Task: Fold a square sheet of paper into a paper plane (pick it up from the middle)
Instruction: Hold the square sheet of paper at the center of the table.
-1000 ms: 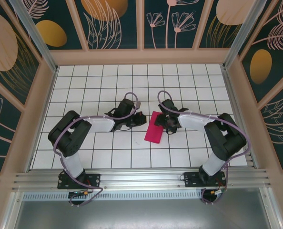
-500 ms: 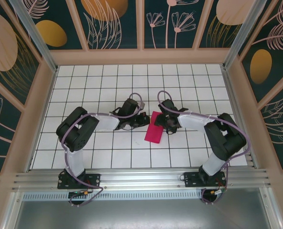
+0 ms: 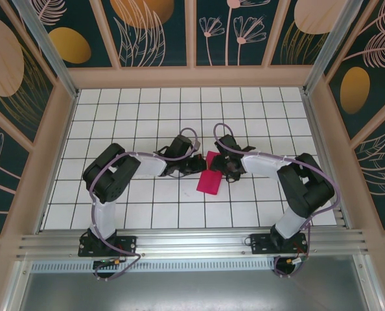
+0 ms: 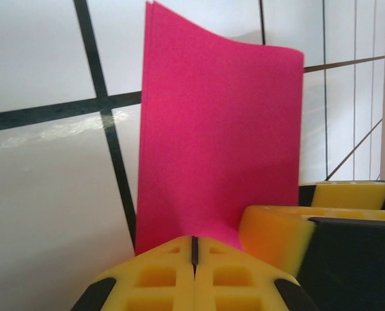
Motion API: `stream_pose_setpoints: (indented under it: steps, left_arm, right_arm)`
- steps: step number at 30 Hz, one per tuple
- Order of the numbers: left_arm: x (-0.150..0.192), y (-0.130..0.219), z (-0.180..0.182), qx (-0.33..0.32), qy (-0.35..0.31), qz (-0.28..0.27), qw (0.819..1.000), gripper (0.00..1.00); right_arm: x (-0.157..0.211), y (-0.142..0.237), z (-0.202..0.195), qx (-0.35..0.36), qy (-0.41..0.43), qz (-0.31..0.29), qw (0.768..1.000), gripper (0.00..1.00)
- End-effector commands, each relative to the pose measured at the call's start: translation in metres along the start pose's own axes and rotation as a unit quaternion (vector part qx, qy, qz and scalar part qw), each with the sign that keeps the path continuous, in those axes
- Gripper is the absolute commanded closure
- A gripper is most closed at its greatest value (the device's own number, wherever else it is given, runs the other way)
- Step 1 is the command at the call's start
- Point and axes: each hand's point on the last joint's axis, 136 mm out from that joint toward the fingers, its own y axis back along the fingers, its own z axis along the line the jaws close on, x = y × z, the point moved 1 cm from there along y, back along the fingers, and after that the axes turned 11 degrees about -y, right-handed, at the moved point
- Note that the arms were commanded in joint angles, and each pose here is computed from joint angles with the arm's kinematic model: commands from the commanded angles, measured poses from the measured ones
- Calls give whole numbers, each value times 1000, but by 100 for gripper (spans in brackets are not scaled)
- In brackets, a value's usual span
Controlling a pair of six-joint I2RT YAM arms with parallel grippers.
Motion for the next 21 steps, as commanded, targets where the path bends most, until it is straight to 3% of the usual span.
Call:
stream_pose_setpoints:
  steps: [1,12,18,21]
  left_arm:
    - [2,-6,2,-5,5,10,1000,100]
    - [17,-8,23,-45,12,27,999,100]
    - [19,-6,27,-55,12,28,998,100]
    - [20,-6,29,-61,11,29,998,100]
  right_arm:
    - [23,-39,-1,-9,11,44,999,26]
    - [20,-31,6,-16,15,39,999,25]
    - [1,13,36,-88,26,4,996,20]
    - [-5,34,37,-123,13,-4,992,23]
